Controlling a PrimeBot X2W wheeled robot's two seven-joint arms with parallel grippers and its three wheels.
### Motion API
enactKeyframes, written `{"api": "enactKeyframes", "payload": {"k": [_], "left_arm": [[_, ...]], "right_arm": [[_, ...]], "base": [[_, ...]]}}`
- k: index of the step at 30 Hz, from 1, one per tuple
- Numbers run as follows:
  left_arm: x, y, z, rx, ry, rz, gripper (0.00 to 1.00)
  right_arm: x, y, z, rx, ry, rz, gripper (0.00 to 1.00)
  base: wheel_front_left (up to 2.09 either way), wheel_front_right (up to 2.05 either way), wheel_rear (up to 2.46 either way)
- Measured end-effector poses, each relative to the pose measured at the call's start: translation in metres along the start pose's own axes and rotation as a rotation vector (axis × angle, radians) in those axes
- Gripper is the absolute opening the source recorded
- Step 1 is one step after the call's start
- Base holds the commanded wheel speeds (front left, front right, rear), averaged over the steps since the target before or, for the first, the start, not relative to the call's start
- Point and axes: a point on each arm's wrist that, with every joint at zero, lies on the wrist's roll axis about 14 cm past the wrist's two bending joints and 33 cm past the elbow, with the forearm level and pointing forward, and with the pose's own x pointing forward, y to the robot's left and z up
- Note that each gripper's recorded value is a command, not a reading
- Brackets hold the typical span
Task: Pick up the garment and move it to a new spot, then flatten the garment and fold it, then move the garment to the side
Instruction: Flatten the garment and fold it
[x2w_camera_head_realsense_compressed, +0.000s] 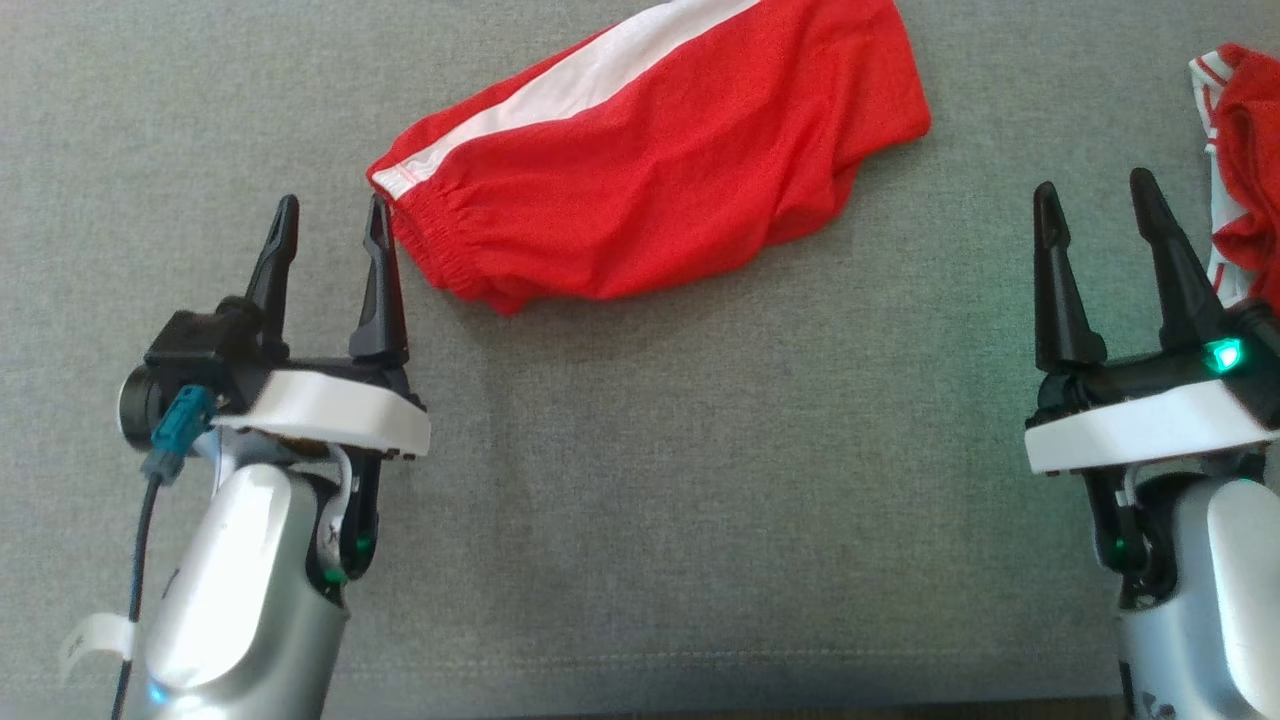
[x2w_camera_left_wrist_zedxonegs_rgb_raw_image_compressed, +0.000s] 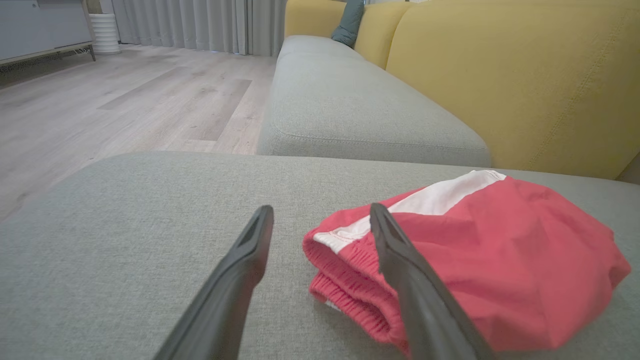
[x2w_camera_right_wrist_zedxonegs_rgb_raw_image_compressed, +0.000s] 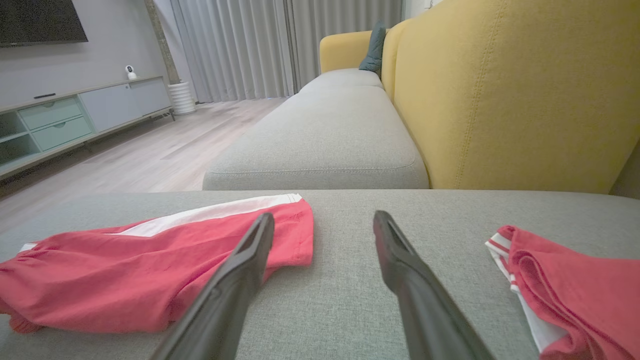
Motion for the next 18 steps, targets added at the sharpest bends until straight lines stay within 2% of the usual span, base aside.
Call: {"api": "enactKeyframes", "payload": {"k": [7,12,18], "left_arm": [[0.001,-0.001,-0.002,0.005,0.003,-0.006,1.0],[0.002,0.001,-0.009,0.003,0.017,-0.004,1.0],[0.016,-0.001,-0.009,-0.009,0.0,-0.011,1.0]], "right_arm": [[0.002,-0.001,-0.003,0.003,0.007,-0.002,1.0],[0.01,-0.002,-0.019,0.0,0.069,0.006,1.0],[0.059,0.005,-0.033,-0.02,0.137,0.065,1.0]], "base": [[0.0,0.0,0.0],[0.0,0.0,0.0],[0.0,0.0,0.0]]}}
